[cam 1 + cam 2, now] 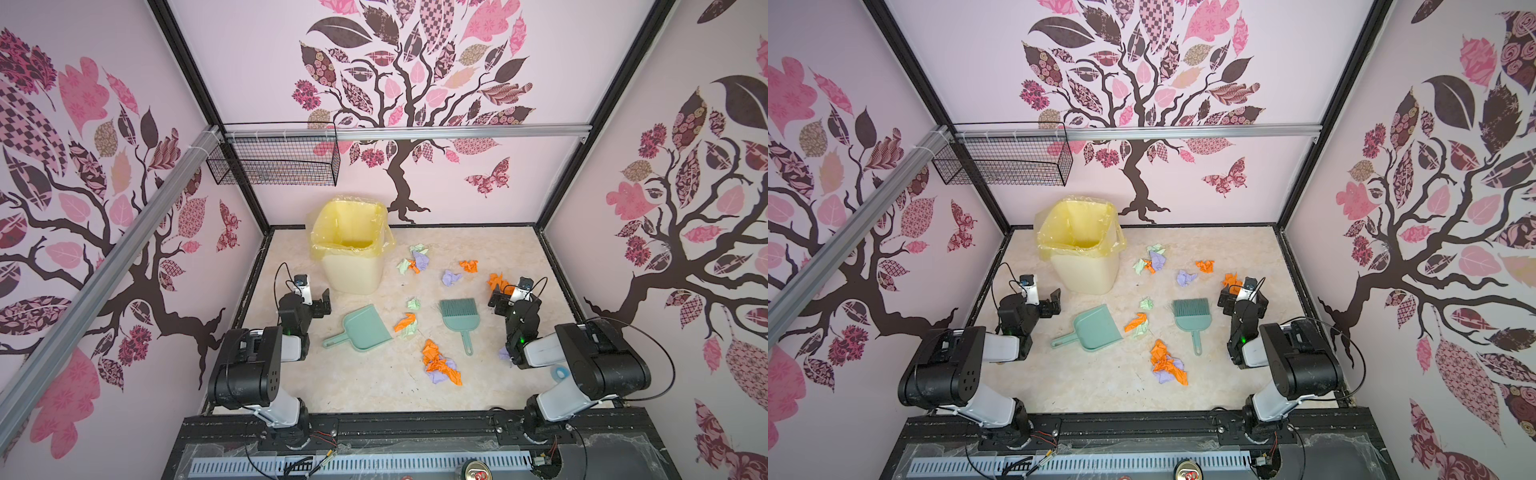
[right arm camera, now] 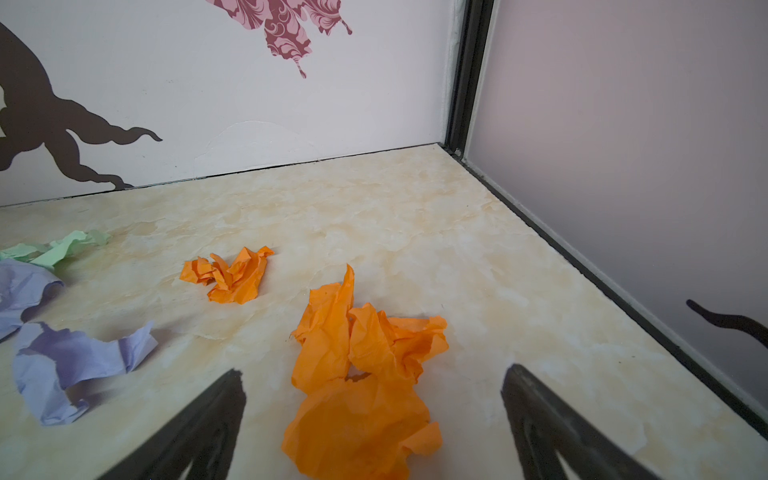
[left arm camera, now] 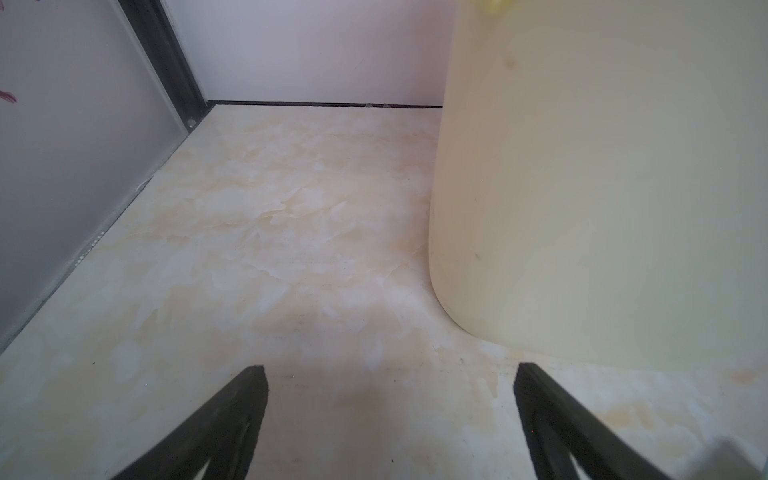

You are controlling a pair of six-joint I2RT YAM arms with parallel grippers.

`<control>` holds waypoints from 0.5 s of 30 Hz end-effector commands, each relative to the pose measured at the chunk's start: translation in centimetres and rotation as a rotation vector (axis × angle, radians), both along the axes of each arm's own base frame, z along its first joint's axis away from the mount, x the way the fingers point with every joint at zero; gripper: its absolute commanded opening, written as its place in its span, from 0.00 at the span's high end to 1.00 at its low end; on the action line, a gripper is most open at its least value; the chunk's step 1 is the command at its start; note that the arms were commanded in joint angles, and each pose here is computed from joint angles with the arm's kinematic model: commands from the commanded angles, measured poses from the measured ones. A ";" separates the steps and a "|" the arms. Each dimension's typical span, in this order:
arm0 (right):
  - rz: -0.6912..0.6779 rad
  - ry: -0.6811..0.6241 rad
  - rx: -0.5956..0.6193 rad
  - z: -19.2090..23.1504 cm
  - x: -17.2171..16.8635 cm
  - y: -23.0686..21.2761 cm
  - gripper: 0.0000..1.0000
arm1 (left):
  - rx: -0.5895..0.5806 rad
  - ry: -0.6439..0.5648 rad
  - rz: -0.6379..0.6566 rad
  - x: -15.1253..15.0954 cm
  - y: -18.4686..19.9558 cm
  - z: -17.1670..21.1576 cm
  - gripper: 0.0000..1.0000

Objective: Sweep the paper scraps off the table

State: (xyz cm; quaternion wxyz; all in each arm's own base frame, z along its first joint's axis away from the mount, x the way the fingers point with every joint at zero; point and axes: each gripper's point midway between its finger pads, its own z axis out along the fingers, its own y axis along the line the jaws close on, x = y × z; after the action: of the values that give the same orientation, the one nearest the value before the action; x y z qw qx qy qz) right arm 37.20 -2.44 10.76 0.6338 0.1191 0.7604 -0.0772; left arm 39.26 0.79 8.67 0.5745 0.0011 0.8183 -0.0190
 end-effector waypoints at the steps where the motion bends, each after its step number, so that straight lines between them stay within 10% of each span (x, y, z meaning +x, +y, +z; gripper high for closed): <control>1: -0.002 -0.026 0.011 0.8 0.5 0.1 0.00 | -0.001 -0.042 0.007 0.8 0.1 1.5 0.04; 15: -0.004 -0.028 0.009 0.9 0.5 0.0 0.01 | 0.001 -0.044 0.008 0.7 0.1 1.5 0.03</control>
State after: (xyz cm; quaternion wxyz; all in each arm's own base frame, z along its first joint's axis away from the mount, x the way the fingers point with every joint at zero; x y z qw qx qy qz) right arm 37.20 -2.44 10.76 0.6338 0.1191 0.7604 -0.0772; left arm 39.26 0.79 8.68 0.5747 0.0012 0.8182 -0.0187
